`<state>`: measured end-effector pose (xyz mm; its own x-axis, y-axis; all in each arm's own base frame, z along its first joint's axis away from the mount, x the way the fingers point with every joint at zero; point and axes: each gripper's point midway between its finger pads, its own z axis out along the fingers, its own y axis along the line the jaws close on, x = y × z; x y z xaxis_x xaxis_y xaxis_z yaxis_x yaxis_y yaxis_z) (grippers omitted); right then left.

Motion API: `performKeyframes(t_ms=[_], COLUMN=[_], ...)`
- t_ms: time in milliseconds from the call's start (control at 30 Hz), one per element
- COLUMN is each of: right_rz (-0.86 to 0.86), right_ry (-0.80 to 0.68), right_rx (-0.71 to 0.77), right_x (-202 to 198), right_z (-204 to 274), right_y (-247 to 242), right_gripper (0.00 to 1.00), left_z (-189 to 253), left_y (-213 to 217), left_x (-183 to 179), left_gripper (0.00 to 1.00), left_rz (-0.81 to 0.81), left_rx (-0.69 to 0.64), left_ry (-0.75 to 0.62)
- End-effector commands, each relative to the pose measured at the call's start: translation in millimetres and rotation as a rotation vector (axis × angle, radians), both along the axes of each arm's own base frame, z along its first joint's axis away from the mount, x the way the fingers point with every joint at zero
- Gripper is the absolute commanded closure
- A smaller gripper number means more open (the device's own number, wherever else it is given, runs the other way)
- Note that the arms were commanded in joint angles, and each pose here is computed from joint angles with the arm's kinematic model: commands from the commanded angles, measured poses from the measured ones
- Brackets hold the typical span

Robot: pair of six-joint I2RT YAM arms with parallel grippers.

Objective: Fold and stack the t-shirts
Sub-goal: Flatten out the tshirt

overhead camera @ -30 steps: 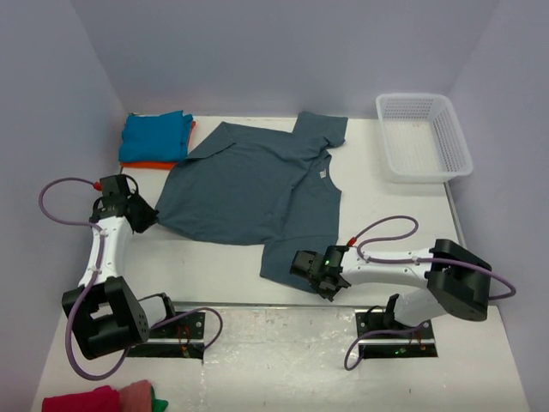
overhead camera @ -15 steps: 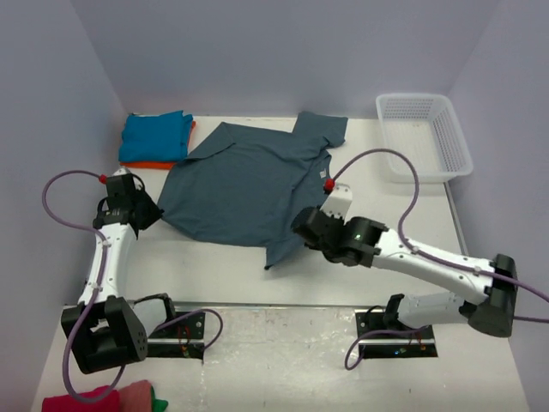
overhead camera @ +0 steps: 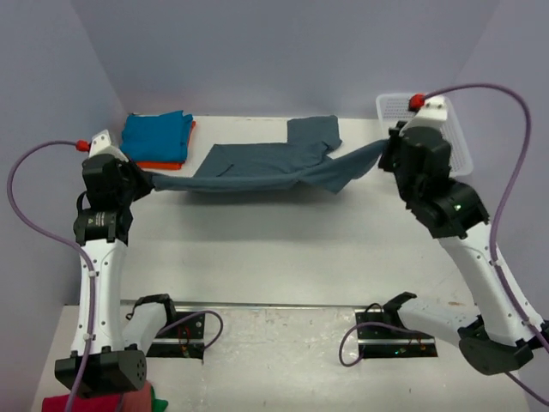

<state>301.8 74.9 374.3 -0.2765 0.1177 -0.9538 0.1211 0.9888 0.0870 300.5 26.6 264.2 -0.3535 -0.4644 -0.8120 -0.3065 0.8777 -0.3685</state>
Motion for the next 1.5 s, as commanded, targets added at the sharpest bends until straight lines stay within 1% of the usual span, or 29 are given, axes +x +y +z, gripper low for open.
performKeyframes(t_ms=[0, 33, 67, 100, 133, 167, 200, 233, 267, 300, 367, 400, 500, 567, 733, 867, 900, 933, 1000, 1033, 1100, 1133, 1167, 1200, 1233, 1267, 1300, 1367, 1467], right_rz=[0.05, 0.056, 0.071, 0.091, 0.091, 0.097, 0.105, 0.104, 0.112, 0.139, 0.142, 0.164, 0.238, 0.28, 0.416, 0.435, 0.423, 0.432, 0.387, 0.36, 0.315, 0.292, 0.269, 0.259, 0.242, 0.24, 0.247, 0.273, 0.277], right_ry=[-0.279, -0.352, -0.368, -0.383, -0.459, -0.446, -0.471, -0.549, -0.571, -0.594, -0.678, -0.715, -0.793, -0.805, -0.882, -0.97, -1.019, -0.979, -0.979, -0.954, -0.863, -0.842, -0.815, -0.776, -0.763, -0.793, -0.822, -0.881, -0.913], right_rx=[-0.034, -0.015, -0.019, -0.026, -0.013, -0.025, -0.013, -0.006, -0.015, -0.014, 0.006, 0.015, 0.021, 0.005, -0.011, -0.014, -0.009, -0.032, -0.047, -0.077, -0.112, -0.121, -0.127, -0.131, -0.121, -0.107, -0.1, -0.061, -0.105], right_x=[-8.3, -21.7, -26.0, -34.1, -52.7, -56.9, -65.6, -88.9, -97.2, -107.6, -134.2, -148.4, -175.6, -182.7, -214.8, -238.1, -253.9, -235.3, -223.2, -208.5, -158.1, -142.3, -121.4, -104.1, -93.8, -84.7, -85.5, -88.2, -77.7], right_z=[113.8, 149.1, 160.3, 171.5, 204.1, 207.3, 220.1, 249.3, 258.1, 265.5, 286.7, 293.9, 308.9, 310.0, 320.6, 334.4, 344.4, 342.9, 349.6, 348.0, 337.4, 334.7, 331.6, 322.8, 318.0, 317.3, 320.5, 332.0, 346.1], right_y=[-18.6, -24.5, -24.5, -25.7, -35.2, -36.8, -39.4, -51.4, -54.6, -54.8, -66.6, -69.1, -67.9, -63.8, -52.6, -57.6, -64.7, -55.0, -57.6, -56.5, -44.3, -41.8, -36.9, -31.7, -29.8, -24.3, -22.5, -16.3, -9.6], right_gripper=[1.0, 1.0, 1.0, 1.0, 1.0, 1.0, 1.0, 1.0, 1.0, 1.0, 1.0, 1.0, 1.0, 1.0, 1.0, 1.0, 1.0, 1.0, 1.0, 1.0, 1.0, 1.0, 1.0, 1.0, 1.0, 1.0, 1.0, 1.0, 1.0], left_z=[89.8, 101.5, 113.4, 143.1, 155.9, 168.9, 198.2, 213.8, 227.8, 259.4, 285.4, 309.8, 349.5, 372.5, 400.3, 415.8, 419.1, 418.8, 410.9, 406.7, 385.9, 375.8, 351.8, 342.0, 327.5, 308.2, 302.9, 297.5, 319.5], left_y=[-17.8, -23.1, -24.9, -28.0, -32.9, -37.5, -41.9, -48.7, -51.9, -55.8, -63.7, -67.3, -74.1, -77.0, -85.0, -87.1, -88.1, -89.2, -85.7, -84.4, -80.1, -78.2, -72.5, -67.3, -62.7, -53.4, -47.9, -41.8, -37.1], left_x=[14.5, 12.9, 12.4, 8.9, 5.2, 2.3, -7.4, -14.1, -20.5, -35.5, -52.3, -68.0, -97.5, -117.8, -142.5, -157.3, -158.7, -158.1, -143.4, -135.9, -100.0, -84.4, -52.7, -37.9, -23.3, -2.2, 5.9, 15.9, 8.1], left_gripper=[1.0, 1.0, 1.0, 1.0, 1.0, 1.0, 1.0, 1.0, 1.0, 1.0, 1.0, 1.0, 1.0, 1.0, 1.0, 1.0, 1.0, 1.0, 1.0, 1.0, 1.0, 1.0, 1.0, 1.0, 1.0, 1.0, 1.0, 1.0, 1.0], left_rz=[-0.135, -0.17, -0.185, -0.202, -0.226, -0.249, -0.263, -0.296, -0.309, -0.317, -0.352, -0.362, -0.38, -0.379, -0.405, -0.402, -0.406, -0.412, -0.399, -0.395, -0.394, -0.392, -0.382, -0.362, -0.346, -0.312, -0.289, -0.278, -0.259], left_rx=[0.054, 0.059, 0.071, 0.1, 0.108, 0.117, 0.128, 0.13, 0.134, 0.15, 0.164, 0.186, 0.222, 0.242, 0.258, 0.266, 0.27, 0.26, 0.239, 0.225, 0.186, 0.164, 0.143, 0.141, 0.143, 0.149, 0.162, 0.218, 0.308], left_ry=[-0.247, -0.263, -0.281, -0.339, -0.361, -0.39, -0.459, -0.499, -0.532, -0.61, -0.671, -0.732, -0.834, -0.905, -0.986, -1.04, -1.058, -1.065, -1.054, -1.042, -0.971, -0.933, -0.853, -0.83, -0.794, -0.741, -0.728, -0.723, -0.801])
